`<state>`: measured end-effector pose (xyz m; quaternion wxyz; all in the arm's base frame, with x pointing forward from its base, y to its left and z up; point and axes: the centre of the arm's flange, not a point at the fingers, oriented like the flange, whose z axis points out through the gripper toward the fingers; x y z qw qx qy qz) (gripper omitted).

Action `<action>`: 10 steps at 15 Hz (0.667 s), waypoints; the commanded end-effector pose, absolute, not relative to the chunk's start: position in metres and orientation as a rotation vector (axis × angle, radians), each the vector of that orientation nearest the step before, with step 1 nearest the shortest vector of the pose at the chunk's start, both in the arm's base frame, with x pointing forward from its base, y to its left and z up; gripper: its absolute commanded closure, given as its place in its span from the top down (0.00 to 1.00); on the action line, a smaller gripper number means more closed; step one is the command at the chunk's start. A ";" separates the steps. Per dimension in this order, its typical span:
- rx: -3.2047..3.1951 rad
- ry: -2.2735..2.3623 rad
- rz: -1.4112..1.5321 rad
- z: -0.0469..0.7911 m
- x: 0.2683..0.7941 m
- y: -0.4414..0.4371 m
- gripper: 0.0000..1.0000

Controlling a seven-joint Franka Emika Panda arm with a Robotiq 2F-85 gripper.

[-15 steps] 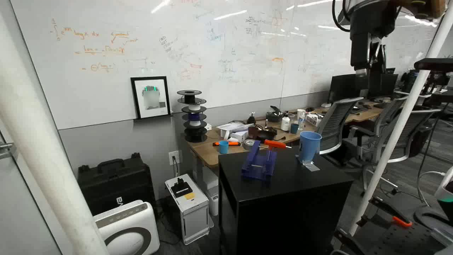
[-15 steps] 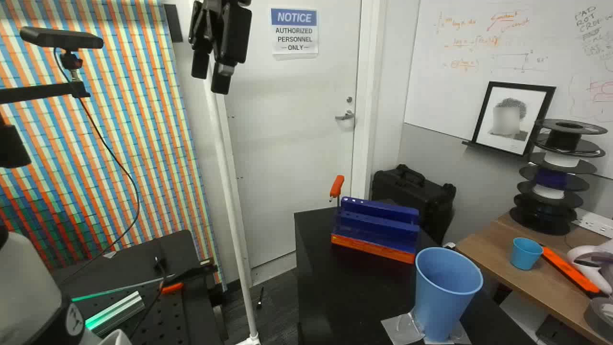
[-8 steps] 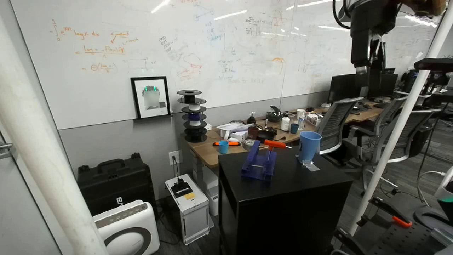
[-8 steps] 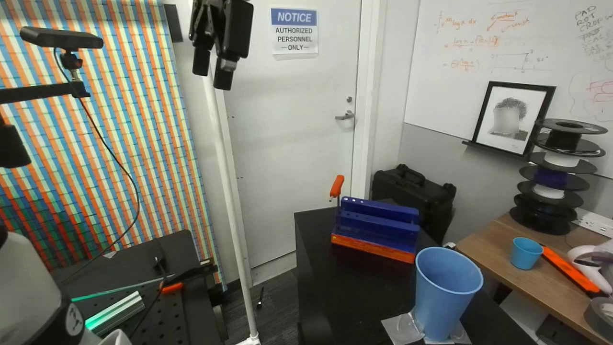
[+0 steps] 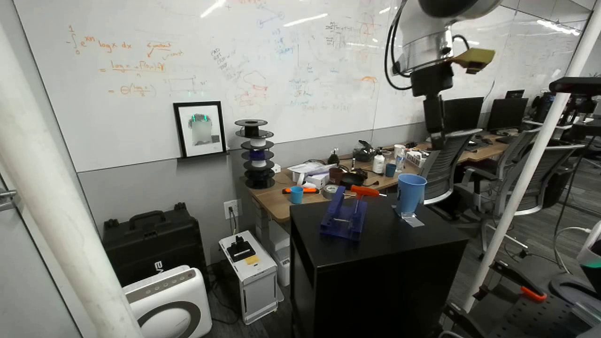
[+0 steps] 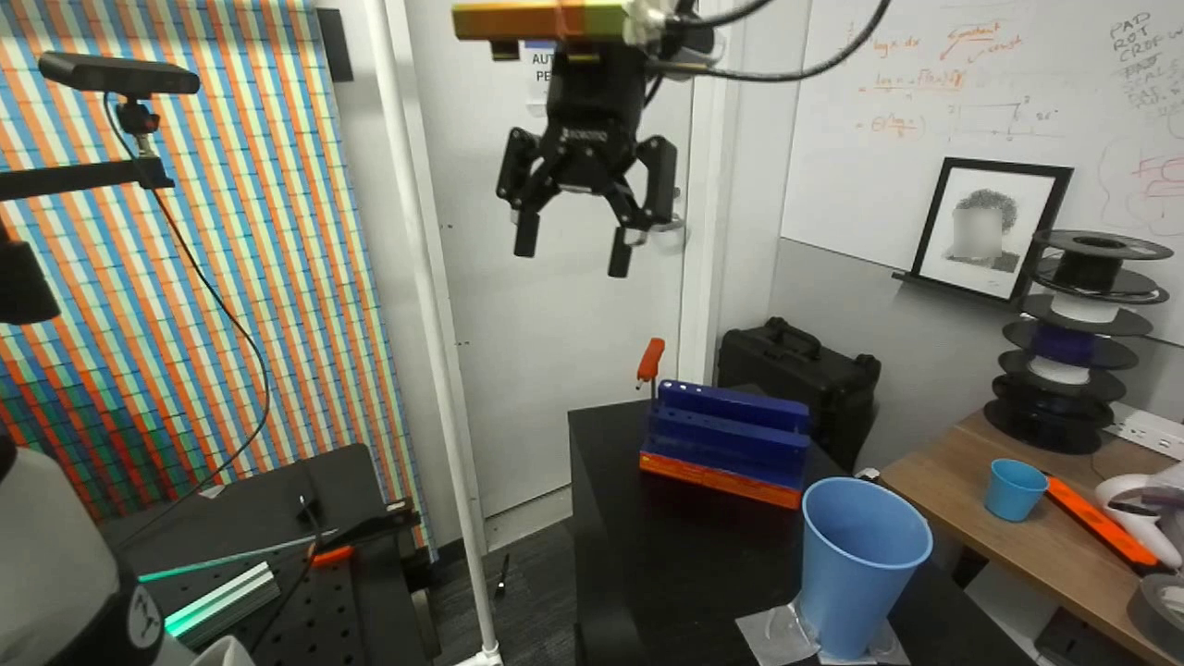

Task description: Move the orange wrench to the large blue cup.

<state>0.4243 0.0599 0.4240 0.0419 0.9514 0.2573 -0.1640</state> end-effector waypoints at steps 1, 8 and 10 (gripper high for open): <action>2.791 0.947 -0.458 0.388 0.496 0.071 1.00; 2.694 1.183 -0.462 0.320 0.544 0.098 1.00; 2.695 1.222 -0.465 0.306 0.548 0.103 1.00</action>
